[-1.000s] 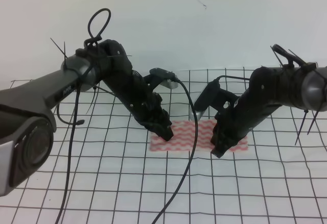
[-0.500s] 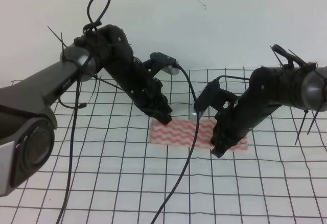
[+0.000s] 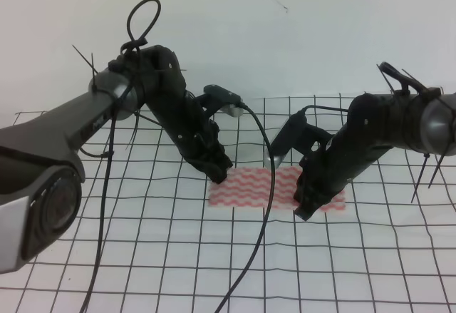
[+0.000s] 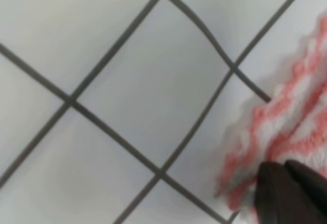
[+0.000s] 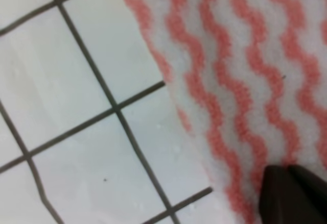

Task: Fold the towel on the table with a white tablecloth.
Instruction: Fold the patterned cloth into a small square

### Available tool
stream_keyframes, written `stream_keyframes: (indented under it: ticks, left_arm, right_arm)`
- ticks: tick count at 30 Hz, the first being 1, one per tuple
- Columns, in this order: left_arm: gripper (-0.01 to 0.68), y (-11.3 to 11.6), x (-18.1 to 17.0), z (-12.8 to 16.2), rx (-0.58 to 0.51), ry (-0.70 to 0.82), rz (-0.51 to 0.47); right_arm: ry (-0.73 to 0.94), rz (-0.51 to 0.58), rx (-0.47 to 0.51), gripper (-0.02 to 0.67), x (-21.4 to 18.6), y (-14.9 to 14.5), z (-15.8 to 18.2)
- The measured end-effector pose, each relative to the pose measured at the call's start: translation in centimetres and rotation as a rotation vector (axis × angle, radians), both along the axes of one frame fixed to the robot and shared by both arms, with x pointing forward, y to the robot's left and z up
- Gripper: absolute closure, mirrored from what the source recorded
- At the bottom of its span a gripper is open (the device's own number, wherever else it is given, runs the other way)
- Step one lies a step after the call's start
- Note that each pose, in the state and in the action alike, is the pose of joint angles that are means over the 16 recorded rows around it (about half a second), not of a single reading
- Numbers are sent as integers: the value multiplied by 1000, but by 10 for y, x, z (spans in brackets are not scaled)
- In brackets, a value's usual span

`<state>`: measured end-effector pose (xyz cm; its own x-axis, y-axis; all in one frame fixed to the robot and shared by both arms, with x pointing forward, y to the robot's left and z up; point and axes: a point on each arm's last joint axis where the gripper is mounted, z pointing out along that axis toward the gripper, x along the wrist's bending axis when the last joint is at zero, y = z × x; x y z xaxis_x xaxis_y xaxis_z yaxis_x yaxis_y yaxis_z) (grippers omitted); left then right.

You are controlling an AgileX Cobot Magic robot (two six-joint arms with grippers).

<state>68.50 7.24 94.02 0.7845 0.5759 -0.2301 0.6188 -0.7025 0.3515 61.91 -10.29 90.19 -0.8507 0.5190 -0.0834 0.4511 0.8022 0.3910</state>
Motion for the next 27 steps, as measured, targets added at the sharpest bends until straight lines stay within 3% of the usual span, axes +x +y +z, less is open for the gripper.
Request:
stream_keyframes:
  ticks: [8, 14, 27]
  left_arm:
    - [673, 1, 1, 9, 1, -23, 30]
    - [673, 4, -1, 30, -26, -43, 50]
    - [673, 23, -15, 105, -205, -70, 53]
  right_arm:
    - [-19, -14, 8, 650, 0, 0, 6]
    - [-82, -71, 46, 650, 2, -7, 35]
    - [-181, -408, 219, 650, 4, -79, 126]
